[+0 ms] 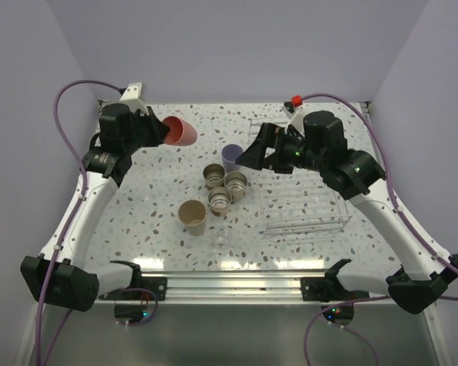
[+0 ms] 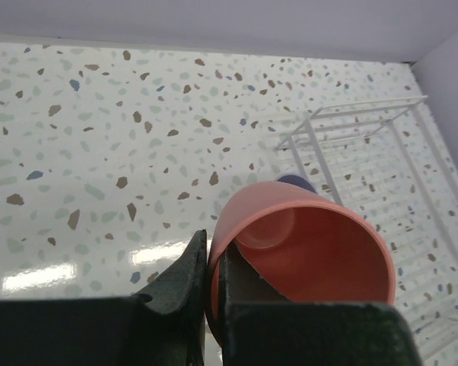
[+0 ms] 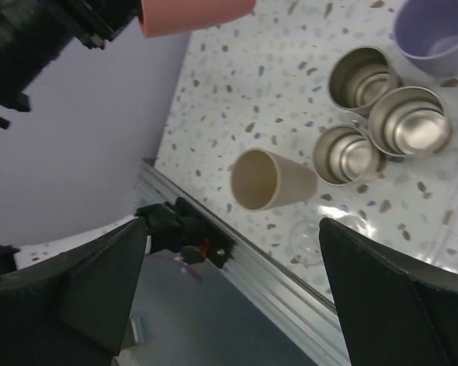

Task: Load the cups into the dish rack

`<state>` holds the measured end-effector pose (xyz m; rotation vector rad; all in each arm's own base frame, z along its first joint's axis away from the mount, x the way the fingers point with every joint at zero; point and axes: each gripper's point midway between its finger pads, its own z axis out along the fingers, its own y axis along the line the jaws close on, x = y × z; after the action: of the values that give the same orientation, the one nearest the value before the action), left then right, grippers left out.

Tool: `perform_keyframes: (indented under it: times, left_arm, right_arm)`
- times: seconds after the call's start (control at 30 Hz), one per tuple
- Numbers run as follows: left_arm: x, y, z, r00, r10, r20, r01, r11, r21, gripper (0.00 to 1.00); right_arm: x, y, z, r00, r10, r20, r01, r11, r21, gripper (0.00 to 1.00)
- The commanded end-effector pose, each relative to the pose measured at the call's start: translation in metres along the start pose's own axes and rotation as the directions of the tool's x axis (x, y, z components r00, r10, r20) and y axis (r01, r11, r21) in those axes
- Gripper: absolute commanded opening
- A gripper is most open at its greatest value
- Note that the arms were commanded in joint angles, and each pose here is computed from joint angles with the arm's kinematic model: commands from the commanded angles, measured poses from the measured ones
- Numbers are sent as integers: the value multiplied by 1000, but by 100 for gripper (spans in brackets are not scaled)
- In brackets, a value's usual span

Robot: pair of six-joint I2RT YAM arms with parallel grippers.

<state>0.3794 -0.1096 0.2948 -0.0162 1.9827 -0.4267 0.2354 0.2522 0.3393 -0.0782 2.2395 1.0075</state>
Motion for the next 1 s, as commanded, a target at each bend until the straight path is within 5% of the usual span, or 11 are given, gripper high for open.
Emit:
perform_keyframes:
  times: [0.0,0.2,0.43,0.73,0.97]
  left_arm:
    - [-45,-40,-32,986,-101,136,66,969,240,0]
    - [-71,-71,-68,951,-254,178,141,864,483,0]
    - [-83,-113,-109,907,-398,135,168,638,752,0]
    - [-77,-121,-122,878,-473,72,203,503,840,0]
    - [-87,-127,-132,871,-486,71,187,461,867,0]
  right_arm:
    - [-35,72,-11,996,48,73,-24,954,-298,98]
    - [-65,102,-10,981,166,101,-100,878,-467,98]
    - [-98,133,-13,950,300,82,-176,735,-654,98]
    - [-100,127,-6,939,333,90,-198,734,-650,98]
    - [-97,122,-4,939,332,95,-198,743,-639,98]
